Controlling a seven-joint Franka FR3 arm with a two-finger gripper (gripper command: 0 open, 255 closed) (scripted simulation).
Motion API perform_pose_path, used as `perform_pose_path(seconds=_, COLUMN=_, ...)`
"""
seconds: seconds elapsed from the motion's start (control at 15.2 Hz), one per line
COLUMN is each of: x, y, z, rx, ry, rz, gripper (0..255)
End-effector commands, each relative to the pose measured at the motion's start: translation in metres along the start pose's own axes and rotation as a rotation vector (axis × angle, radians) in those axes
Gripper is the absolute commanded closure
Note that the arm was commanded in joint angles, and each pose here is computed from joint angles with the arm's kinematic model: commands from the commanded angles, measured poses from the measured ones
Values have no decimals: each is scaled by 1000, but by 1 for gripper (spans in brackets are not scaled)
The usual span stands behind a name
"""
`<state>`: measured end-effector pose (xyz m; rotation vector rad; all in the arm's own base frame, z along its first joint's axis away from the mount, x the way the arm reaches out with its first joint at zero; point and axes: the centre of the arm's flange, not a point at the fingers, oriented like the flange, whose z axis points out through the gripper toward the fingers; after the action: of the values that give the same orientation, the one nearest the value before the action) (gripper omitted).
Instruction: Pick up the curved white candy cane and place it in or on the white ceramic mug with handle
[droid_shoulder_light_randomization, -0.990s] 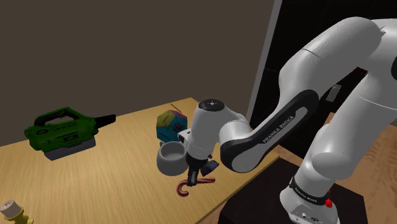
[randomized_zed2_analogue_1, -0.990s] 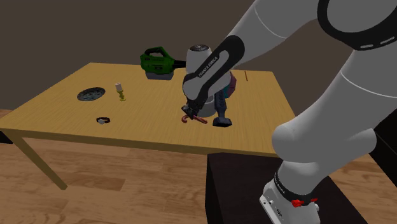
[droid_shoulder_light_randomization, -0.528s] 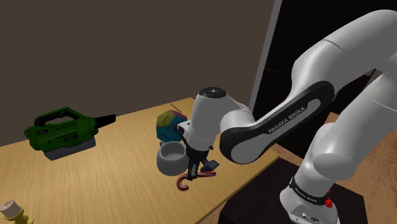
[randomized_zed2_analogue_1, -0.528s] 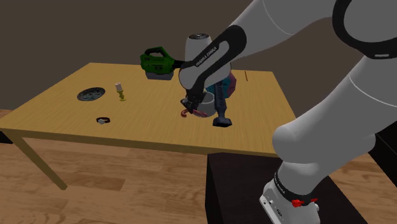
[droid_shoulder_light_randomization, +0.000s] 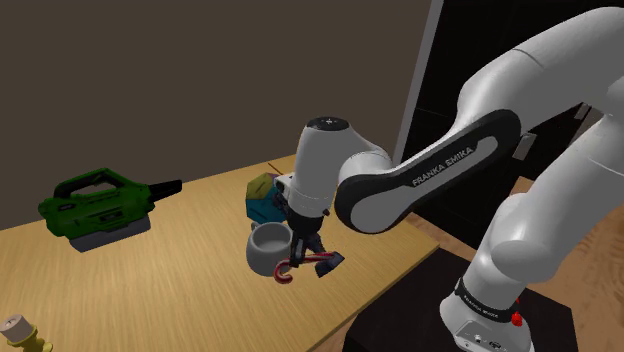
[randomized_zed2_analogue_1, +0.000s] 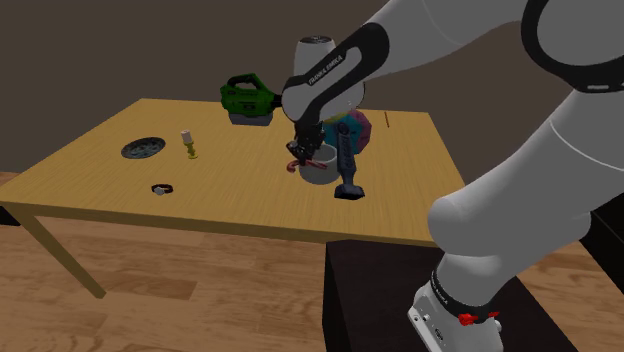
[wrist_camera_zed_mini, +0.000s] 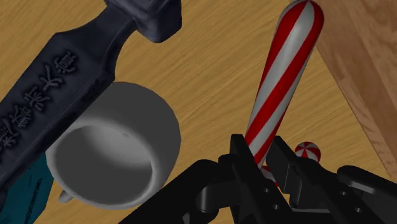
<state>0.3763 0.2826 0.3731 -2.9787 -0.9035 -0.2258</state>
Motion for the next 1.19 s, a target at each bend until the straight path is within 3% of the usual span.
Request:
perform_pose_path(seconds=0.0, x=14, y=23, z=1, rx=0, ry=0, rz=0, gripper=255)
perform_pose_path(seconds=0.86, x=105, y=168, z=11, rx=0, ry=0, rz=0, gripper=255)
perform_pose_path(seconds=1.12, x=108, y=176, z=27, rx=0, ry=0, rz=0, gripper=255)
